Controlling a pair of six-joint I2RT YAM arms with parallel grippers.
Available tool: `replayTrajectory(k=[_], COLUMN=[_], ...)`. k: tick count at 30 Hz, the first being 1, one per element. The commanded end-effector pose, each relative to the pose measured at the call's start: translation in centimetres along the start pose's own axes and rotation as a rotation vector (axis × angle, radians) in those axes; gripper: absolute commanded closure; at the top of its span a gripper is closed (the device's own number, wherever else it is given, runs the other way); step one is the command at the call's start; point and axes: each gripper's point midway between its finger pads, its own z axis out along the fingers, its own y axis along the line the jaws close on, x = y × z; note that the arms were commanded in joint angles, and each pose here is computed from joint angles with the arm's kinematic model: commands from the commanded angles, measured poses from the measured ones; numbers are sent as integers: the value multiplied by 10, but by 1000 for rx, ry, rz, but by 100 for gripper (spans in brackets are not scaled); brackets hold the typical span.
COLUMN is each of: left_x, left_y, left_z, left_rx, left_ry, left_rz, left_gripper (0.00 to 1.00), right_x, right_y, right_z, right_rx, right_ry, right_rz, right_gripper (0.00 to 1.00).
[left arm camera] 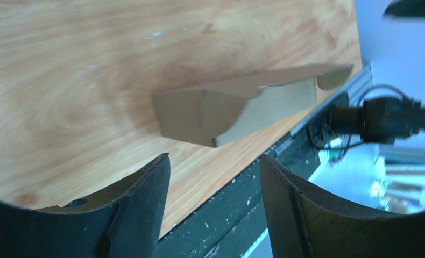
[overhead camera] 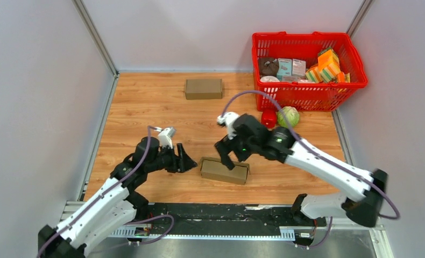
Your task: Fold the paper box
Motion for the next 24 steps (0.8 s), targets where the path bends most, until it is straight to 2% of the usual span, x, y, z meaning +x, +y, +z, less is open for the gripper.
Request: replayTrajectory(k=[1, 6, 7, 9, 10, 12, 14, 16, 19, 22, 24], left_x=[-19, -18, -18, -14, -17, -13, -12, -9, 0, 1, 5], left_y=[-36, -32, -32, -28, -32, -31, -33, -36, -41, -50, -49], left_z=[5, 10, 12, 18, 19, 25, 28, 30, 33, 38, 42], left_rx=[14, -77, -80, -101, -94, -99, -100, -90, -53, -16, -26], left_ry=[16, 81, 92, 133, 136, 175, 205, 225, 264, 268, 292], left_rz=[254, 341, 350, 357, 361, 362, 356, 347, 327, 322, 320], left_gripper=[31, 37, 37, 43, 45, 49, 49, 44, 42, 43, 47], right_x=[35, 76, 75, 74, 72, 70, 71, 79, 88, 90, 88], right_y=[-11, -3, -2, -7, -10, -14, -17, -19, -18, -17, -17], right_z=[-33, -40, -36, -34, -32, -30, -26, -20, -14, -12, -12], right_rx=[3, -36, -43, -17, -3, 8, 13, 37, 29, 27, 27], right_ry=[13, 40, 22, 1, -8, -23, -22, 18, 48, 50, 41], right_rz=[353, 460, 466, 478, 483, 489, 498, 496, 496, 502, 503], right_gripper=[0, 21, 30, 37, 44, 49, 52, 52, 52, 61, 64])
